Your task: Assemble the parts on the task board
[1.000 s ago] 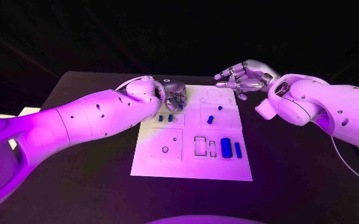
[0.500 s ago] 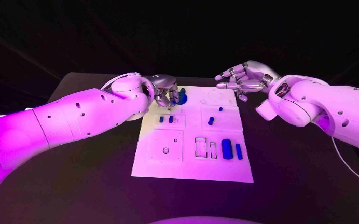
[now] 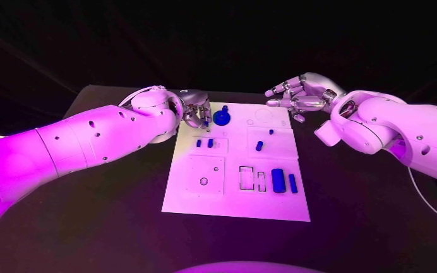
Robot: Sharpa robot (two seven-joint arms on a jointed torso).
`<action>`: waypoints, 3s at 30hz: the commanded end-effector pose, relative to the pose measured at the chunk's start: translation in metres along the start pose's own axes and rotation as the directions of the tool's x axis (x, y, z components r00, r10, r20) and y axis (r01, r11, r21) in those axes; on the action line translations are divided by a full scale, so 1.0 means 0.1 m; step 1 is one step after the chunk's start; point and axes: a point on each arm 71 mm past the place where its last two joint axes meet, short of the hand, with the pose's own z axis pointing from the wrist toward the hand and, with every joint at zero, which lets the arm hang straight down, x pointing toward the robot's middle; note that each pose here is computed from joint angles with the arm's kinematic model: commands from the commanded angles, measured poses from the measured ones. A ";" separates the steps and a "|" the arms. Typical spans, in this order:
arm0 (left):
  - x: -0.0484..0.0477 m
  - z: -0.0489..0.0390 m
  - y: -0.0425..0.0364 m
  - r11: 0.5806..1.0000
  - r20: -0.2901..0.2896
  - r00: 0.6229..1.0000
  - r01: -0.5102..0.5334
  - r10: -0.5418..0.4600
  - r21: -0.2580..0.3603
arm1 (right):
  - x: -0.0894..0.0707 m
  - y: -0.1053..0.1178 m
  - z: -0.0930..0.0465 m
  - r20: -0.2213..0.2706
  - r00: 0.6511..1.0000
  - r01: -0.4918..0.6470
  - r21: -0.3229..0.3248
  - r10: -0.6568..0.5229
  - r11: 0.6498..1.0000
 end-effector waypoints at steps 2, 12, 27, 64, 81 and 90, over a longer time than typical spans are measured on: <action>0.037 0.013 0.014 1.000 -0.044 0.999 0.007 -0.008 -0.015 | 0.02 0.01 0.01 -0.011 1.000 0.006 -0.012 -0.006 1.000; 0.078 0.045 -0.005 1.000 -0.060 0.998 0.029 -0.029 -0.009 | 0.03 0.01 0.01 -0.014 1.000 0.006 -0.013 -0.006 1.000; 0.113 0.061 -0.018 1.000 -0.099 0.995 0.025 -0.026 -0.009 | 0.03 0.01 0.01 -0.015 1.000 0.005 -0.013 -0.005 1.000; 0.146 0.093 -0.033 1.000 -0.110 0.994 0.004 -0.003 0.006 | 0.02 -0.01 0.02 -0.025 1.000 0.004 -0.001 -0.004 1.000; 0.144 0.071 0.019 1.000 -0.107 0.994 0.006 -0.006 -0.004 | 0.00 -0.03 0.01 -0.018 1.000 0.012 0.005 -0.012 1.000; 0.049 -0.061 0.265 0.997 -0.037 0.998 0.051 -0.054 -0.059 | -0.13 -0.13 -0.01 0.006 0.980 0.200 0.022 -0.200 0.980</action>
